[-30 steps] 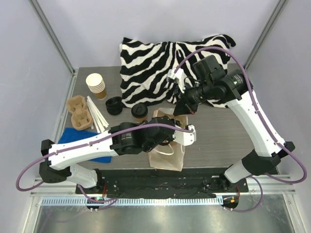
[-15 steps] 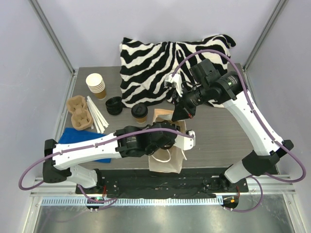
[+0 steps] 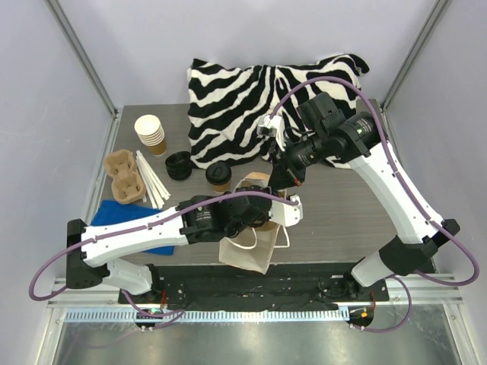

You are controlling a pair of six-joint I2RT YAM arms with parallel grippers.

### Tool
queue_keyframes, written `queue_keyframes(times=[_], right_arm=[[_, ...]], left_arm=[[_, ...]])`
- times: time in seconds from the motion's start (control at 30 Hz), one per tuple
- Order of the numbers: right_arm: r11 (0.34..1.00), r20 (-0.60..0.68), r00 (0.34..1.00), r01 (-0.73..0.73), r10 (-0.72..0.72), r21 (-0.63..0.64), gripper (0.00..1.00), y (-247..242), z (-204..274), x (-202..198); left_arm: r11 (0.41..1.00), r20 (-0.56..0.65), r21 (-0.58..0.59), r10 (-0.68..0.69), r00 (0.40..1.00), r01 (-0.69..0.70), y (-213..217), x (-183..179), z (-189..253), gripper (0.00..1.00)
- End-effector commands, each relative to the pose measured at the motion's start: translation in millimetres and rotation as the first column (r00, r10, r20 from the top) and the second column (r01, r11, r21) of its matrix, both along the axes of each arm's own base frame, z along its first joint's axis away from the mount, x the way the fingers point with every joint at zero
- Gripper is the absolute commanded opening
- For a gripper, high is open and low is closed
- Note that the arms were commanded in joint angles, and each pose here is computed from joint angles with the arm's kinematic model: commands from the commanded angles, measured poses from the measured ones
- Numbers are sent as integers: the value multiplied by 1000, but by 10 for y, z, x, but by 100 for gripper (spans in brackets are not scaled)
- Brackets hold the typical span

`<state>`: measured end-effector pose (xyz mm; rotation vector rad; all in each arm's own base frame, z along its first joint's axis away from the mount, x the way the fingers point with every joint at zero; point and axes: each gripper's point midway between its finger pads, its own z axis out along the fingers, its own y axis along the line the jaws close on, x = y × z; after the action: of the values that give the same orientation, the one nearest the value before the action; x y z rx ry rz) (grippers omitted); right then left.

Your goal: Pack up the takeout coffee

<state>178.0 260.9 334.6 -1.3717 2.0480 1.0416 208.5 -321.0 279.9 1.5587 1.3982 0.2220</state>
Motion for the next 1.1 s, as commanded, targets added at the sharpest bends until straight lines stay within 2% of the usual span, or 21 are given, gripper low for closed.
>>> queue_keyframes(times=[0.0, 0.13, 0.4, 0.57, 0.77, 0.93, 1.07], right_arm=[[997, -88, 995, -49, 53, 53, 1, -20, 139, -311], [996, -84, 993, -76, 80, 47, 1, -38, 108, -338], [992, -47, 991, -121, 121, 22, 1, -62, 28, -305], [993, -35, 993, -115, 115, 14, 1, -51, 23, -259], [997, -29, 996, -81, 80, -17, 1, -69, -35, -194], [997, -30, 997, -71, 70, -22, 1, -75, -50, -185], [997, -31, 997, -69, 68, -31, 1, -83, -74, -181]], left_arm=[[996, -30, -89, 16, 999, -18, -31, -13, 6, 0], [999, -96, -37, 11, 995, -15, -22, -81, -252, 0], [1000, -121, 3, 2, 993, -2, 6, -114, -482, 0], [1000, -137, 15, 26, 990, -24, 38, -97, -526, 8], [996, -168, 40, 82, 982, -77, 105, -19, -568, 10], [999, -190, -25, 41, 981, -46, 58, -73, -381, 35], [997, -196, -81, -2, 981, -14, 2, -121, -136, 42]])
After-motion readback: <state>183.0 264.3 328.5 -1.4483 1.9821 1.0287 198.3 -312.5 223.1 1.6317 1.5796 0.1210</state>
